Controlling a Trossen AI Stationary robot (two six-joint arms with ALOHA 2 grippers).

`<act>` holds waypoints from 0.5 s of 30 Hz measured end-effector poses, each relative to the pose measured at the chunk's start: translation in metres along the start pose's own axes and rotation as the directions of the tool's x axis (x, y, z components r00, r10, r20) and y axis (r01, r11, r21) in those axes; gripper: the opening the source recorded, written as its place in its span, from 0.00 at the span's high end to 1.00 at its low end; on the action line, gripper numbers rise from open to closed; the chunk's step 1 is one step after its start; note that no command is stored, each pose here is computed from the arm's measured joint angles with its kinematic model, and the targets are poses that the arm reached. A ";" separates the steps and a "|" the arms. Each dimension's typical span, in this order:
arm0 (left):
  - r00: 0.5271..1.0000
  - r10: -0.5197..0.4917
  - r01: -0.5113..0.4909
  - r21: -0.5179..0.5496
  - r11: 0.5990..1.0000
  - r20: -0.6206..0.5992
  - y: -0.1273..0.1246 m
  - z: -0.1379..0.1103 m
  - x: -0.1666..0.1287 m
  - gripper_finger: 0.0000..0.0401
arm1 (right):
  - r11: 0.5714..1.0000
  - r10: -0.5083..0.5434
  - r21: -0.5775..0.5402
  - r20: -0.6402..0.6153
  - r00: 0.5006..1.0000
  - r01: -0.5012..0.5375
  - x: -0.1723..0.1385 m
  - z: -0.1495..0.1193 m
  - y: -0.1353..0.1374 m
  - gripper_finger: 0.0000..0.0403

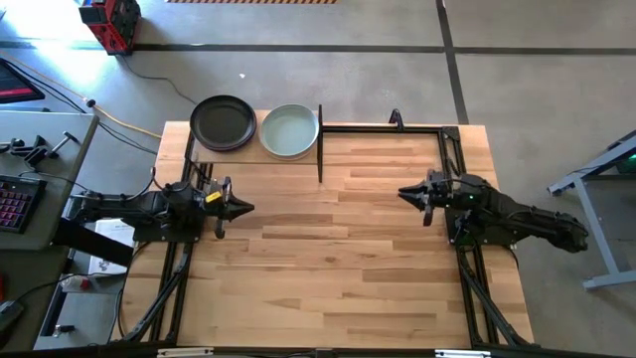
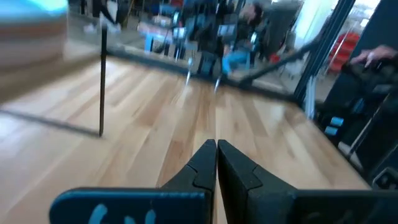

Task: Place and stack plates onto a shelf
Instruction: Return to Home Position

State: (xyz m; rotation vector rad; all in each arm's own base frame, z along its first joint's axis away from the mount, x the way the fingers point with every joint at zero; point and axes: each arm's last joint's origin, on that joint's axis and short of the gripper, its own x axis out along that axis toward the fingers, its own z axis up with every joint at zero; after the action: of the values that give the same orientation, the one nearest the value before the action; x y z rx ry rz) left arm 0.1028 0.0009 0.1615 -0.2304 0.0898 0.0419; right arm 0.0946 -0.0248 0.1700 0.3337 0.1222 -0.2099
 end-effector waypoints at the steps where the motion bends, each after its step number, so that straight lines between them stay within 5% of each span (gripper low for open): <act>1: 1.000 0.006 -0.006 0.000 1.000 0.002 0.000 0.000 0.000 0.99 | 1.000 0.003 -0.001 0.013 1.000 -0.003 -0.001 0.001 0.000 0.85; 15: 1.000 0.013 -0.013 0.001 1.000 -0.027 0.001 -0.002 0.002 0.99 | 1.000 0.009 -0.003 0.029 1.000 -0.009 -0.003 0.002 0.001 0.85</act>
State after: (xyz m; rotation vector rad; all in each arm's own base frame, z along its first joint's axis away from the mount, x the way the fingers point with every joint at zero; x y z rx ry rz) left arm 0.1047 0.0010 0.1590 -0.2294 0.1180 0.0514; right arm 0.0923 -0.0241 0.1724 0.3281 0.0924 -0.2056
